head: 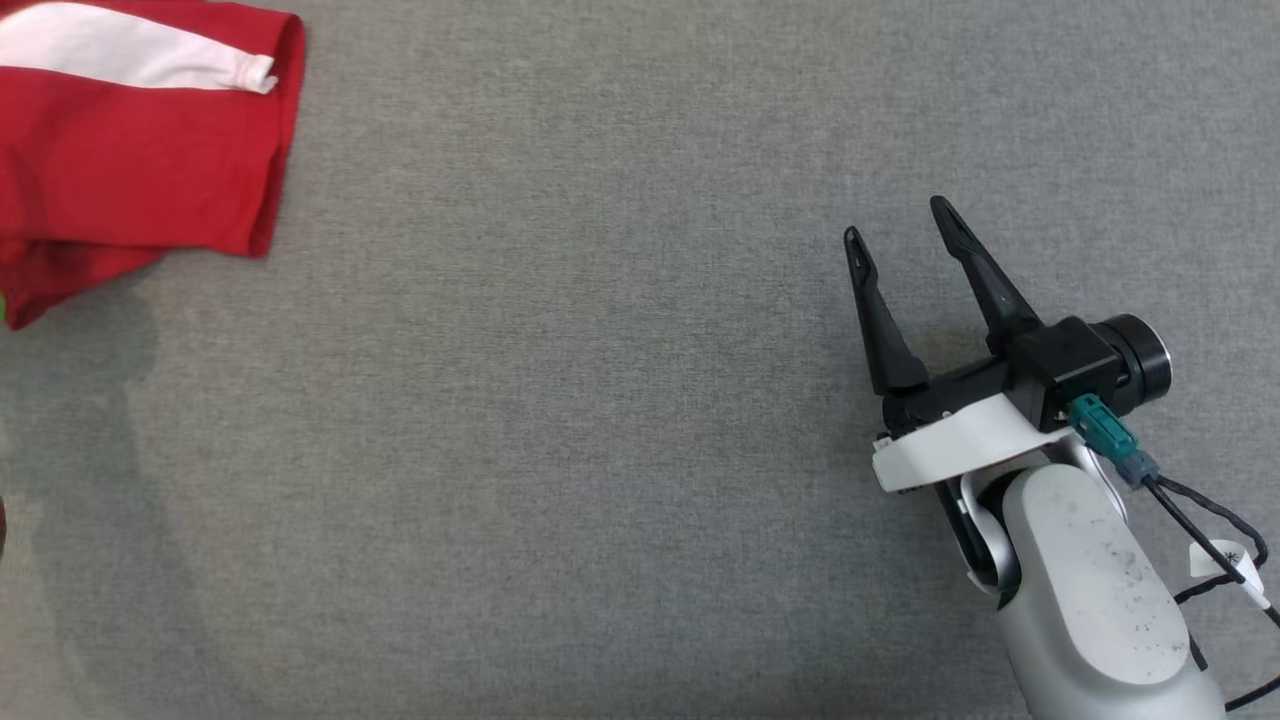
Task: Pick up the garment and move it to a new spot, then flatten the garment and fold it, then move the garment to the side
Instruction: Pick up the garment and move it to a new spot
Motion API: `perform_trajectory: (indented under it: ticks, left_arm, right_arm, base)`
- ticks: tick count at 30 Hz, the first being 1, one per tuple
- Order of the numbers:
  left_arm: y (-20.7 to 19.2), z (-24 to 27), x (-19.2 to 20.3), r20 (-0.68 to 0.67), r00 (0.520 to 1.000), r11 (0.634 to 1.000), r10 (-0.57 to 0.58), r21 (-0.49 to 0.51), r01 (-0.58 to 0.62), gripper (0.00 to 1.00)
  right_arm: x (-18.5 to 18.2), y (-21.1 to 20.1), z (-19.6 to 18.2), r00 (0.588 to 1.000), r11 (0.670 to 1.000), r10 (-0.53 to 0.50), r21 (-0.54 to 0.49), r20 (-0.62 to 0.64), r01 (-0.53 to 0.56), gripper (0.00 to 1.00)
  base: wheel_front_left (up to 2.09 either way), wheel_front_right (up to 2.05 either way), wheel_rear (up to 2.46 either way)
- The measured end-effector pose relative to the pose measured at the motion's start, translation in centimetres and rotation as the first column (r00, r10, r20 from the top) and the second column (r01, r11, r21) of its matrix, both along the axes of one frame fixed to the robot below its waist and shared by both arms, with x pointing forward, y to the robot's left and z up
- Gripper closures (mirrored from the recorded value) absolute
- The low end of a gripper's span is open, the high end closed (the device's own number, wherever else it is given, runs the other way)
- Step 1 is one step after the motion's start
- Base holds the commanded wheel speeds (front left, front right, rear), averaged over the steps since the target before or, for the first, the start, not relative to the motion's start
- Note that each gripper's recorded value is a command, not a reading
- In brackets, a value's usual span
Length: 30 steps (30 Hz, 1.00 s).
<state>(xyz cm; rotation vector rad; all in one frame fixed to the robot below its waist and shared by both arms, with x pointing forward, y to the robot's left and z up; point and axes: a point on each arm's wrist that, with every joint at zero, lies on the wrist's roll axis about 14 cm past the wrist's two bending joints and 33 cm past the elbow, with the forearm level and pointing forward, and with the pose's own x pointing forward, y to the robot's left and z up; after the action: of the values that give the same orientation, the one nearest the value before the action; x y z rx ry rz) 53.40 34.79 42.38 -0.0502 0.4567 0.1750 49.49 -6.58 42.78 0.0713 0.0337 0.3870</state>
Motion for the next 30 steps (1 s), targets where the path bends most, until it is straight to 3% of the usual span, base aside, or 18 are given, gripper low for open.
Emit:
perform_trajectory:
  ticks: [7, 8, 9, 10, 19, 25, 30]
  left_arm:
    - [-0.9, -7.9, -0.8, -0.205, 0.978, 0.996, 0.045, -0.07, -0.06, 0.02]
    - [-1.0, -8.2, -0.6, -0.209, 0.977, 0.995, 0.048, -0.077, -0.065, 0.47]
    - [-1.1, -8.4, -0.5, -0.208, 0.977, 0.994, 0.052, -0.081, -0.071, 0.64]
    - [-1.3, -8.6, -0.4, -0.209, 0.976, 0.994, 0.055, -0.086, -0.074, 0.98]
    - [-1.3, -6.0, -0.4, -0.1, 0.993, 0.994, 0.062, -0.079, -0.07, 1.0]
    - [-2.1, -0.9, 0.6, 0.072, 0.997, 0.995, 0.042, -0.096, -0.035, 1.0]
    - [-4.3, 4.7, 1.2, 0.209, 0.977, 0.996, -0.042, -0.072, 0.059, 1.0]
  right_arm:
    - [0.1, -2.3, -2.5, 0.997, 0.998, -0.054, -0.04, -0.047, 0.052, 0.0]
    - [0.1, -2.4, -2.6, 0.997, 0.998, -0.056, -0.042, -0.049, 0.054, 0.0]
    - [0.1, -2.6, -2.7, 0.997, 0.997, -0.06, -0.043, -0.051, 0.058, 0.0]
    - [0.0, -2.6, -2.7, 0.997, 0.997, -0.061, -0.044, -0.052, 0.059, 0.0]
    - [-0.2, -2.6, -0.8, 0.998, 0.997, -0.06, -0.047, -0.015, 0.059, 0.0]
    - [-1.3, -2.5, 1.0, 0.998, 0.998, -0.061, -0.028, 0.004, 0.061, 0.0]
    - [-2.4, -2.7, 3.1, 0.997, 0.997, -0.072, -0.003, 0.027, 0.072, 0.0]
  base:
    - [0.0, 0.0, 0.0]
    - [0.0, 0.0, 0.0]
    - [0.0, 0.0, 0.0]
    - [0.0, 0.0, 0.0]
    - [0.0, 0.0, 0.0]
    - [0.0, 0.0, 0.0]
    - [0.0, 0.0, 0.0]
